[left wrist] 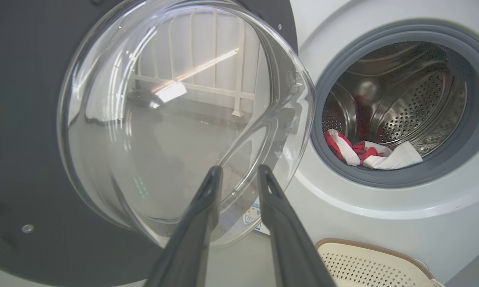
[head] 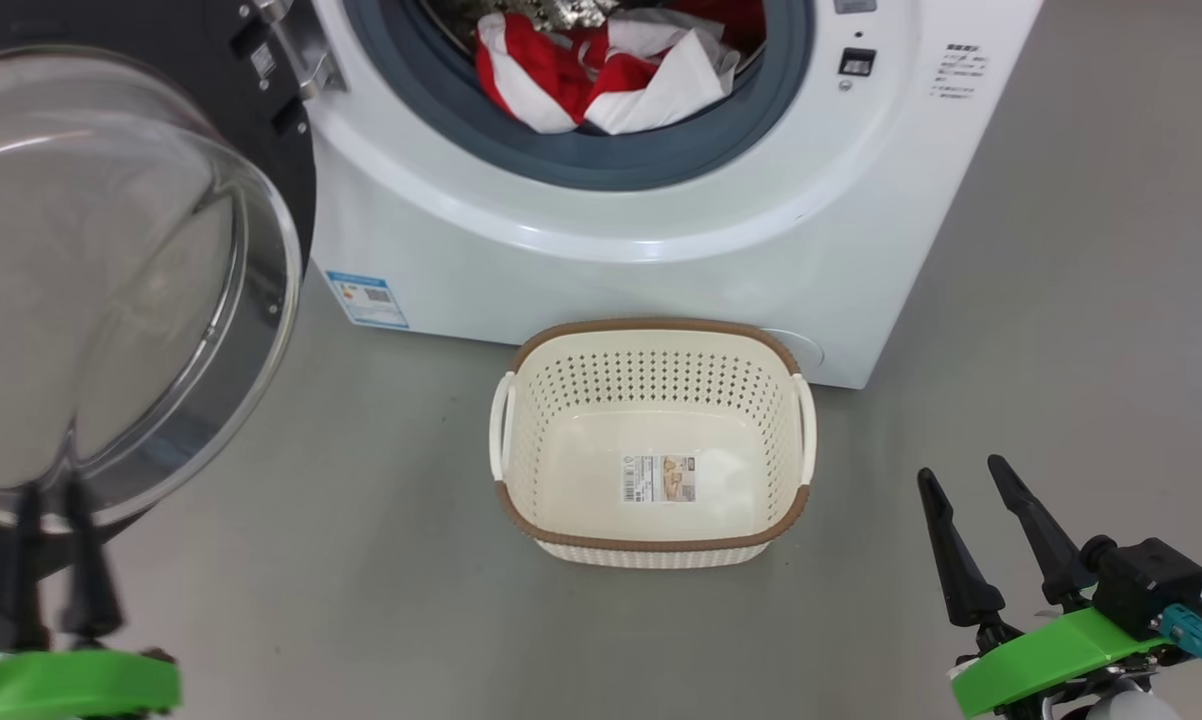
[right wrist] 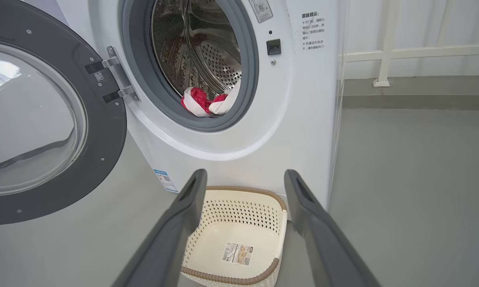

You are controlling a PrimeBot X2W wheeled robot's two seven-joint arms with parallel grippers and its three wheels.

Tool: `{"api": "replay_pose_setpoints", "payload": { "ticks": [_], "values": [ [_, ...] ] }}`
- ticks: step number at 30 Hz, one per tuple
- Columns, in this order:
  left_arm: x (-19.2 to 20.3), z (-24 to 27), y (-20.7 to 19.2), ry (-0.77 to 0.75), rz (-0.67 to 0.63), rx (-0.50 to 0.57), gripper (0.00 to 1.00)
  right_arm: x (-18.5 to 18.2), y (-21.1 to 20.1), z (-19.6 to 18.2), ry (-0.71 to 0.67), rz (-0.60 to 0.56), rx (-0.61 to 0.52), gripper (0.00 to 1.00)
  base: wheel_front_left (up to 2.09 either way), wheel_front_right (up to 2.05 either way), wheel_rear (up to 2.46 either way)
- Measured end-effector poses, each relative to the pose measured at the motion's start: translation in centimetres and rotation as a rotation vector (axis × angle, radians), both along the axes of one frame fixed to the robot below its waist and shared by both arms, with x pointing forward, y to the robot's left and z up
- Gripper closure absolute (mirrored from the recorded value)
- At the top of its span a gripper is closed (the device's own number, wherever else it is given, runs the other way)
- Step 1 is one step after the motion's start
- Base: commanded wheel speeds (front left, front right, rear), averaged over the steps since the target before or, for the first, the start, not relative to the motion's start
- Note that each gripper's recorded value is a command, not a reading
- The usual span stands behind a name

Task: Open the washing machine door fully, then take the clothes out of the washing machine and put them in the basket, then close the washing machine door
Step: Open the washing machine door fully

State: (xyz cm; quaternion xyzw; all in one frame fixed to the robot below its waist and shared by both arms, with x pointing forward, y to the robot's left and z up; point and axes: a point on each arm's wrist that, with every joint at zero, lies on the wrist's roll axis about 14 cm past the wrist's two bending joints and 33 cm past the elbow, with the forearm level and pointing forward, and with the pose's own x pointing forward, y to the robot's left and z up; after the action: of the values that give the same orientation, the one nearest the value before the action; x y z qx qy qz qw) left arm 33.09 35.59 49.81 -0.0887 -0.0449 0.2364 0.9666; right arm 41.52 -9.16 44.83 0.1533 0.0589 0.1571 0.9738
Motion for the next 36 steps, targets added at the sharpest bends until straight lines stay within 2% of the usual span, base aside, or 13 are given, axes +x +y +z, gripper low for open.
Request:
{"api": "replay_pose_setpoints", "payload": {
  "ticks": [1, 3, 4, 25, 36],
  "values": [
    [0.2, -0.2, -0.8, 0.002, -0.025, -0.003, 0.45, -0.1, -0.1, 0.1, -0.002, -0.005, 0.002, 0.00, 0.00, 0.00, 0.00],
    [0.7, -0.4, -2.3, 0.002, -0.073, -0.017, 0.05, -0.3, -0.4, 0.3, -0.003, -0.018, 0.008, 0.00, 0.00, 0.00, 0.00],
    [0.8, -0.5, -2.8, 0.002, -0.090, -0.023, 0.00, -0.4, -0.5, 0.3, -0.004, -0.025, 0.009, 0.00, 0.00, 0.00, 0.00],
    [4.8, -1.1, -14.0, 0.004, -0.450, -0.054, 0.00, -3.8, -7.6, 0.6, 0.003, -0.244, 0.004, 0.00, 0.00, 0.00, 0.00],
    [5.4, -1.8, -18.2, 0.017, -0.575, -0.090, 0.00, -5.8, -11.0, 0.8, 0.002, -0.353, 0.000, 0.00, 0.00, 0.00, 0.00]
  ]
}}
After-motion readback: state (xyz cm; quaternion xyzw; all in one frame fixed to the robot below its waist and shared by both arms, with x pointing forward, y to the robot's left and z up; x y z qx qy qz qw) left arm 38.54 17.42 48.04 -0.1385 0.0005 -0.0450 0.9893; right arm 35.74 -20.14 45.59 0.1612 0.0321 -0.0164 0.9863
